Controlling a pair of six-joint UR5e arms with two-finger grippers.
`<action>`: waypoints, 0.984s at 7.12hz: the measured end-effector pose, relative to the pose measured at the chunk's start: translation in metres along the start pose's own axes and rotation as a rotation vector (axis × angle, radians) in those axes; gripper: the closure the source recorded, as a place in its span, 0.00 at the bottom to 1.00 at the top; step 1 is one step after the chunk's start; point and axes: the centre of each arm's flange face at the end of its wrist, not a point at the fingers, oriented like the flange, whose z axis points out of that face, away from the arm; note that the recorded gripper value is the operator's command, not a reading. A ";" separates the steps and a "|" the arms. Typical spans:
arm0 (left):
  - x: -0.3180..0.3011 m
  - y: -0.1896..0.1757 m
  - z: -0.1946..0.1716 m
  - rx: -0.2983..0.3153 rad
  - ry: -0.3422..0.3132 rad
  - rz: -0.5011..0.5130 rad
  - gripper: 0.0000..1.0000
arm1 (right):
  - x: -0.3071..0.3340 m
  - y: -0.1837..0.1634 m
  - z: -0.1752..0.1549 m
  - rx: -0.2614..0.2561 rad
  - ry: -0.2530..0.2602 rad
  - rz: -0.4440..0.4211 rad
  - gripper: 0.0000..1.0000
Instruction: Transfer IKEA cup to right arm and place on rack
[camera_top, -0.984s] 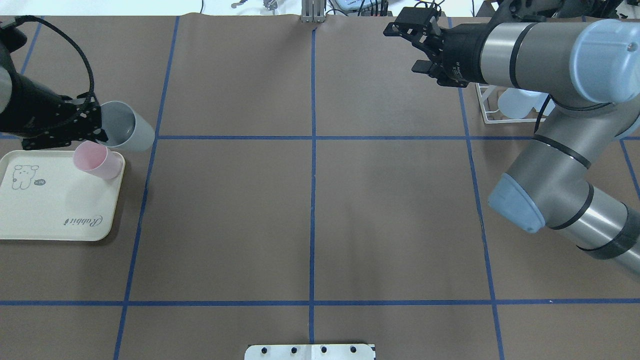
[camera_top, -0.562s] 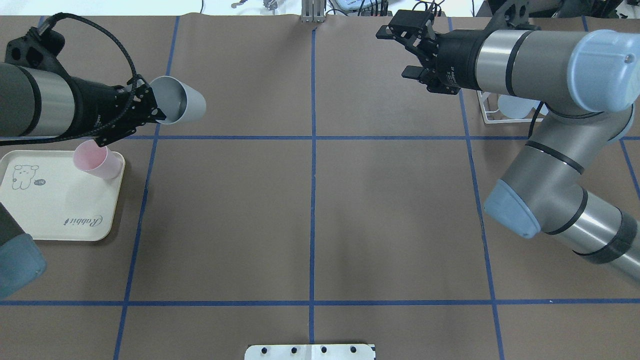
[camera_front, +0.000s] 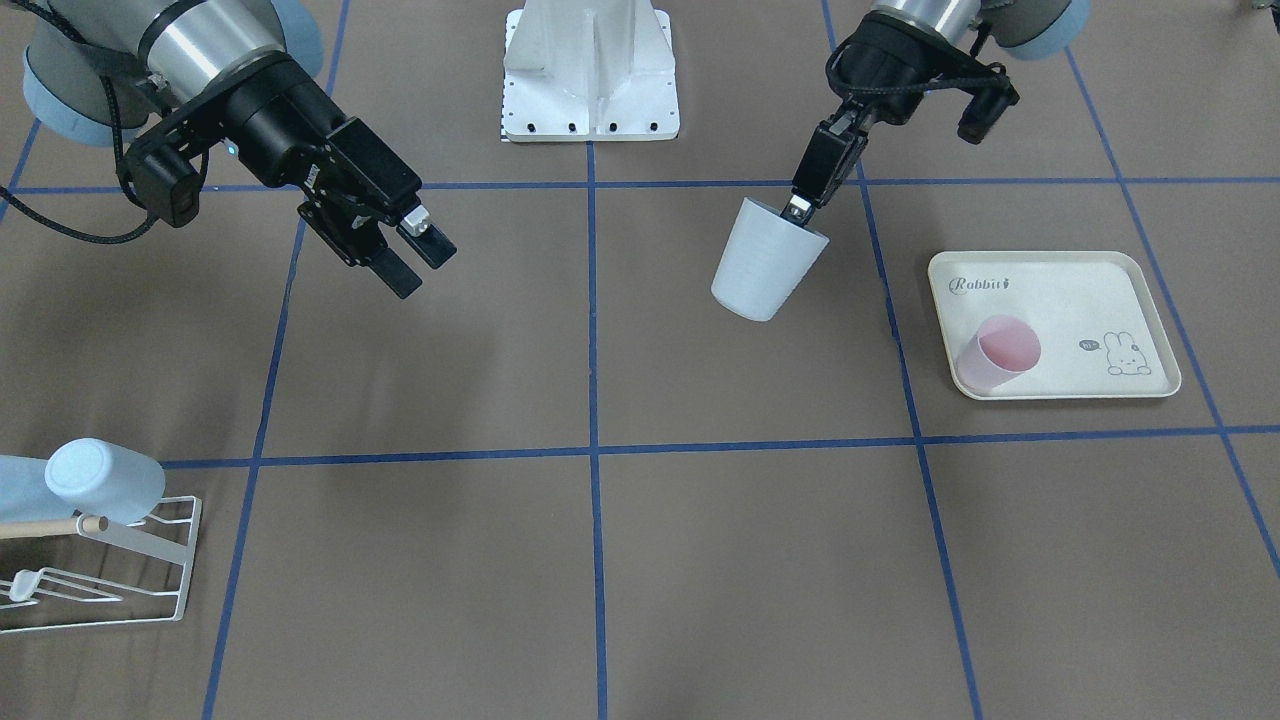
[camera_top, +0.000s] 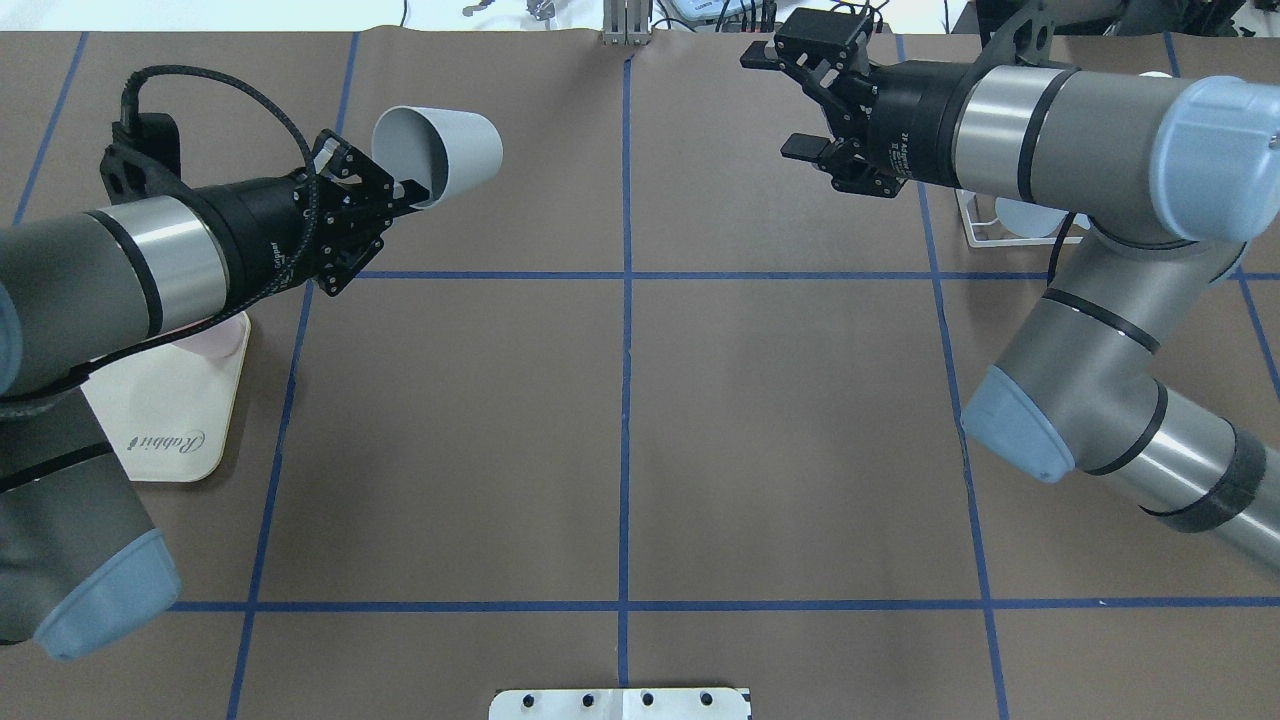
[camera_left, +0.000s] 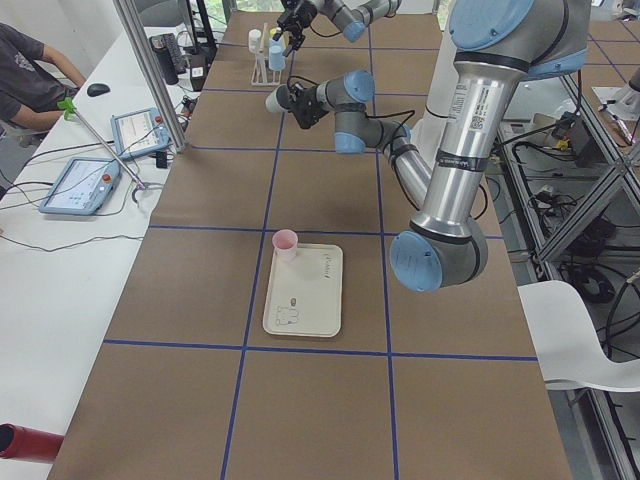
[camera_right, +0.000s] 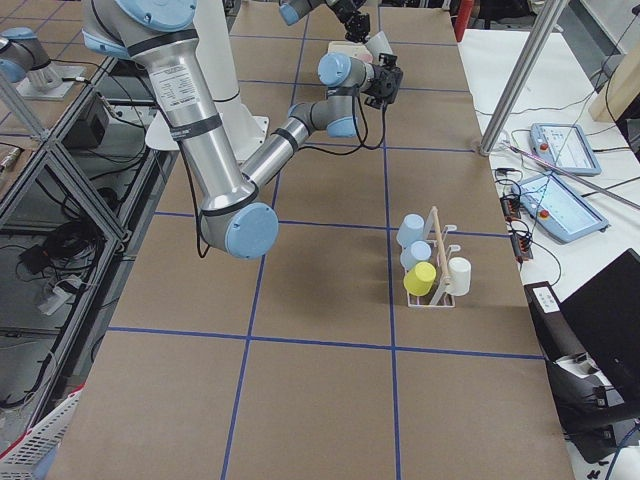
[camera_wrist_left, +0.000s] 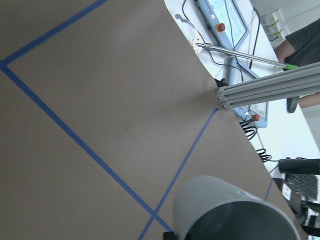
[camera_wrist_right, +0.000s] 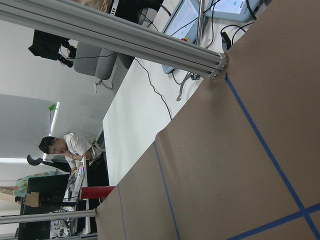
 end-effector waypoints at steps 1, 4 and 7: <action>-0.011 0.000 0.006 -0.043 0.105 -0.064 1.00 | 0.001 0.006 0.001 -0.021 -0.023 0.020 0.00; -0.062 -0.013 0.016 -0.181 0.362 -0.234 1.00 | 0.004 0.039 0.006 -0.107 -0.087 0.037 0.00; -0.087 0.008 0.020 -0.247 0.427 -0.302 1.00 | 0.001 0.080 0.019 -0.172 -0.119 0.070 0.00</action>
